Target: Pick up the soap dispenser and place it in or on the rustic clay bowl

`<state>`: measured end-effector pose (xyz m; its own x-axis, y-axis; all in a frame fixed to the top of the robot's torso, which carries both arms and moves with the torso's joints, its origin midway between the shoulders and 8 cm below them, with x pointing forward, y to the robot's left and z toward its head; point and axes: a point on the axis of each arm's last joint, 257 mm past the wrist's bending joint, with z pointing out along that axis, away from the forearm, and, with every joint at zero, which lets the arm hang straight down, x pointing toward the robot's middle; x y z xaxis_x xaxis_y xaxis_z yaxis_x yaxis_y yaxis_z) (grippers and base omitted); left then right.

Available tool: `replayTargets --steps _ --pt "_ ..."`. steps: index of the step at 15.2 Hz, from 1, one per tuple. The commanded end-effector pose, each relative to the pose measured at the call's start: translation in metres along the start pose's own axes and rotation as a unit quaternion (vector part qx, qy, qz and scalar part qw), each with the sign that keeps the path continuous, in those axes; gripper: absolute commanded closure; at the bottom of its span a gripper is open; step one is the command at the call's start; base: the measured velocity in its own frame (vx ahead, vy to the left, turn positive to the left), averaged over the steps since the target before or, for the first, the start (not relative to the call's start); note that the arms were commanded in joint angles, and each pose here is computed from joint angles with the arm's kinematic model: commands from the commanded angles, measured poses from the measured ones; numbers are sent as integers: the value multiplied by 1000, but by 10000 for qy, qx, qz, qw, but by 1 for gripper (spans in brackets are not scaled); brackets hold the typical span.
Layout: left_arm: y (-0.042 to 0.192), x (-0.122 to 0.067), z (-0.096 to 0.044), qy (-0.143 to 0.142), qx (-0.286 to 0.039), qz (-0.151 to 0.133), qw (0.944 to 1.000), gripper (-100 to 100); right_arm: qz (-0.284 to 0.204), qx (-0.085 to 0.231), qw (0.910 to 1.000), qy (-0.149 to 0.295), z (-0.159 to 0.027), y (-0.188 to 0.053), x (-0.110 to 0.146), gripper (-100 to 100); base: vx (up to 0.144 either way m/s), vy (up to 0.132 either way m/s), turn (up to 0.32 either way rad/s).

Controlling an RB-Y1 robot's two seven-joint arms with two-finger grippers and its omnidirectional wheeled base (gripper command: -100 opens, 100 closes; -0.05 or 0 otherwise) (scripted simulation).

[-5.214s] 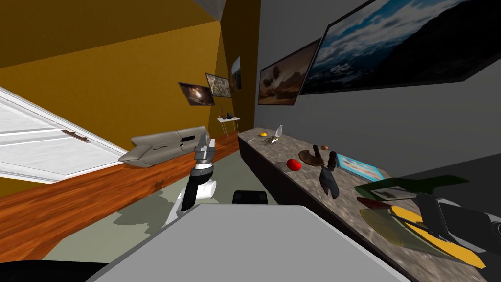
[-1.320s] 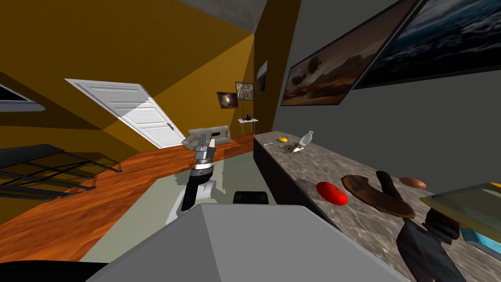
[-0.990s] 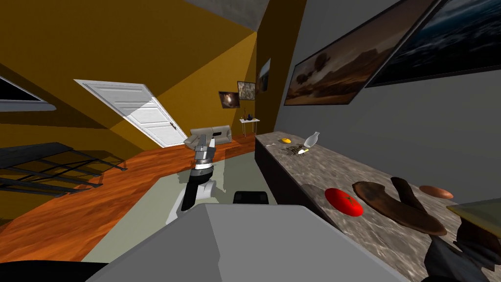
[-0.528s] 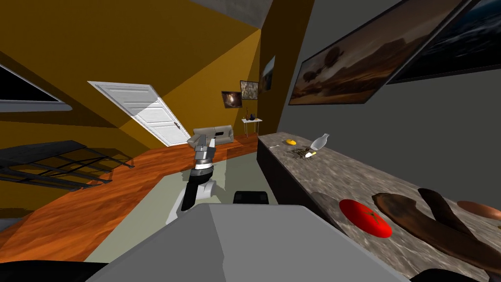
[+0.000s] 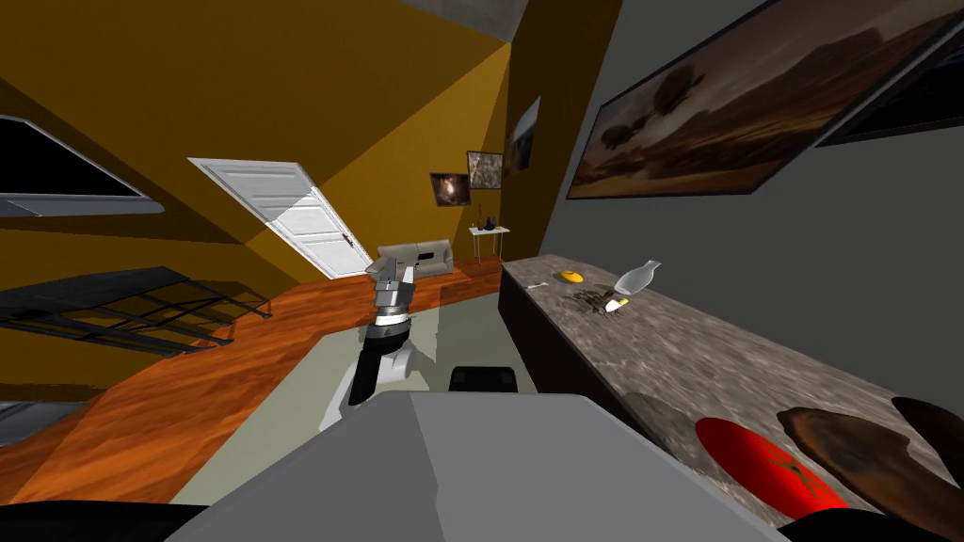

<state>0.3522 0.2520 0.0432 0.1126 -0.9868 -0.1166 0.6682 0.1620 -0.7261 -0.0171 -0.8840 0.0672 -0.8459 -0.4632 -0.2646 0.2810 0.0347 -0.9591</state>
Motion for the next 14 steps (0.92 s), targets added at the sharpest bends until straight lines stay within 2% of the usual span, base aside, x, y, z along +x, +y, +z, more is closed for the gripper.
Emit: replayTargets --steps 1,2,3,4,8,9,14 --pt "0 0 0 0 0 0 10000 0 160 109 9996 188 -3 4 14 100 66 40 43" --pt "0 0 0 0 0 0 10000 0 243 156 9992 280 -5 7 22 100 64 42 46" --pt "0 0 0 0 0 0 10000 0 144 89 9997 164 -3 5 12 100 40 28 13" --pt "0 0 0 0 0 0 10000 0 161 103 9996 199 -4 6 14 -100 15 10 -3" --pt "0 0 0 0 0 0 10000 0 159 108 9996 200 -4 6 14 -100 3 3 1" --pt "0 0 0 0 0 0 10000 0 165 67 9996 228 -2 -4 18 -100 6 -3 21" --pt "0 0 0 0 0 0 10000 0 176 11 9995 275 1 -21 21 -100 12 -14 20"
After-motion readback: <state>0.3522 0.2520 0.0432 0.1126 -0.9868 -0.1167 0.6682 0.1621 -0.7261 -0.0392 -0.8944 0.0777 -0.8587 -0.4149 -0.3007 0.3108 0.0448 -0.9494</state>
